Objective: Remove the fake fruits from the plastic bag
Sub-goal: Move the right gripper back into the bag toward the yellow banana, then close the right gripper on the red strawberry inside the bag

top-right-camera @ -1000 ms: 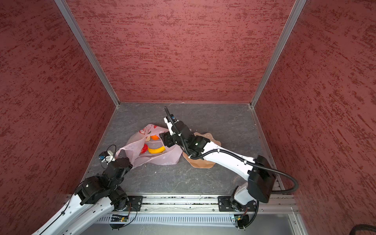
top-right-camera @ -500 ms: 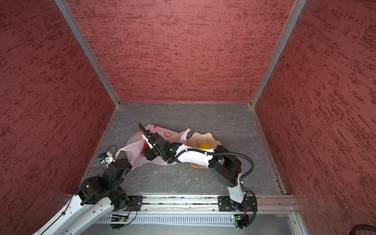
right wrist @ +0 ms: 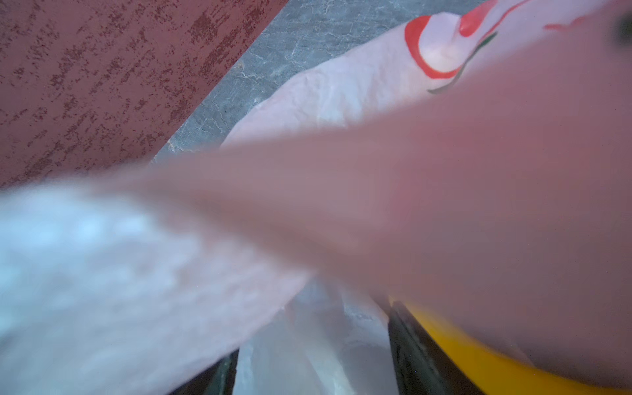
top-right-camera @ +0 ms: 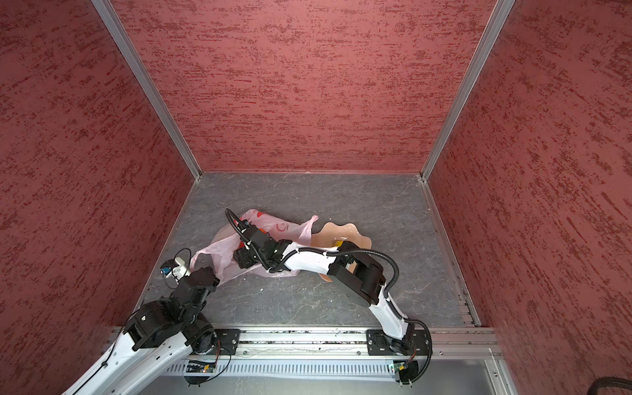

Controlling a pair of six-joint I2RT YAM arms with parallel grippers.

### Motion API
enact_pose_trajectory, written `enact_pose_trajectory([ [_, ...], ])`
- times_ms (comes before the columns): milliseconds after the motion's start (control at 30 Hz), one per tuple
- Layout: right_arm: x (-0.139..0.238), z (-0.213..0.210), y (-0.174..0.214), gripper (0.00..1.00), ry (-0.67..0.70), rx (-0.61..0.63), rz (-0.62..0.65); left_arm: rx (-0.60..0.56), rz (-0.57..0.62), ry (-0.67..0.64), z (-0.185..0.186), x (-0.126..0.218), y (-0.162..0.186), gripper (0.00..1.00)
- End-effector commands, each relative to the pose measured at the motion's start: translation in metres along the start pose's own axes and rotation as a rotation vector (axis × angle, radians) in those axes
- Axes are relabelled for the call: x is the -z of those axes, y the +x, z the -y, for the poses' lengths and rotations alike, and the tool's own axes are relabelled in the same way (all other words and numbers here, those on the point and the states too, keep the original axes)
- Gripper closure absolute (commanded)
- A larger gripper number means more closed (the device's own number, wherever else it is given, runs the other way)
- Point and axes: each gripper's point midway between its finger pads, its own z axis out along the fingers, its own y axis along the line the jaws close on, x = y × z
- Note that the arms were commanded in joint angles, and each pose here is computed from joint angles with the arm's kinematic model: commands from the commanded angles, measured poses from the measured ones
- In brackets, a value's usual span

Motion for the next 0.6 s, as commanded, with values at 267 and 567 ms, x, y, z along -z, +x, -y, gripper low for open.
enact_pose_trajectory([
  [267,-0.025,0.011,-0.031,0.16,0.031,-0.01,0.095,0.021,0.02,-0.004,-0.008,0.004,-0.005,0.85],
  [567,-0.046,0.018,-0.035,0.04,0.023,-0.034,0.109,0.028,-0.018,0.016,-0.007,-0.002,0.008,0.85],
])
